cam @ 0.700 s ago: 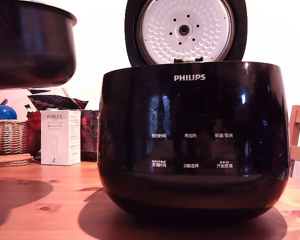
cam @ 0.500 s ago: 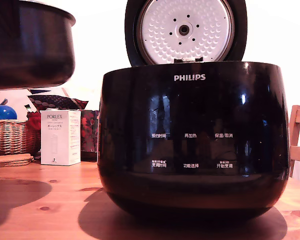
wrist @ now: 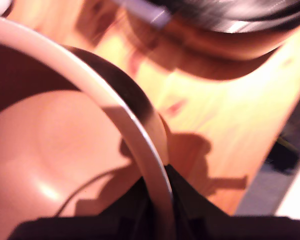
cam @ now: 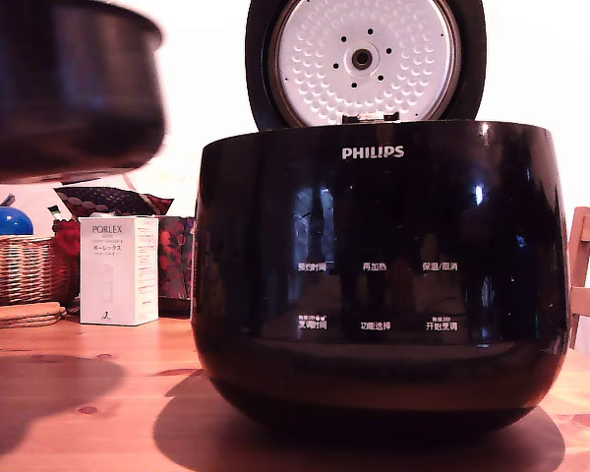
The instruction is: Place the pot you are holding inside the rice cooker
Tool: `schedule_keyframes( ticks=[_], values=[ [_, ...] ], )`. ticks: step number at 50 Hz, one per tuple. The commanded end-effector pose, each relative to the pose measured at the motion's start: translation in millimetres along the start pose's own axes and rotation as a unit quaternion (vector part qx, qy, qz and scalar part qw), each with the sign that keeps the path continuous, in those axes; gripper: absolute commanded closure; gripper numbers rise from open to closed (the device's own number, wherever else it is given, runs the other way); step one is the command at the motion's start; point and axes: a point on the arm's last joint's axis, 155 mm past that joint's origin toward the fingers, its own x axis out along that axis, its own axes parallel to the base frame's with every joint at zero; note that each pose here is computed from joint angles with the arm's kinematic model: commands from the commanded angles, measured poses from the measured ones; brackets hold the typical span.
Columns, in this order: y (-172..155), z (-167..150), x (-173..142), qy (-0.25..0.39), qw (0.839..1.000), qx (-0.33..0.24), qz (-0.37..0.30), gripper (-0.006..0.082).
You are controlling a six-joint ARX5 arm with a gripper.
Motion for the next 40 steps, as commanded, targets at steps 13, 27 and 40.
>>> schedule_keyframes(
  ticks=[13,27,40],
  values=[
    [-8.8,49.6,-38.6,-0.101,0.994,0.034,0.010,0.0788],
    [-37.9,96.2,-57.3,-0.195,0.978,0.075,-0.026,0.0788],
    [-59.0,124.5,-71.0,-0.257,0.959,0.102,-0.057,0.0788]
  ],
)
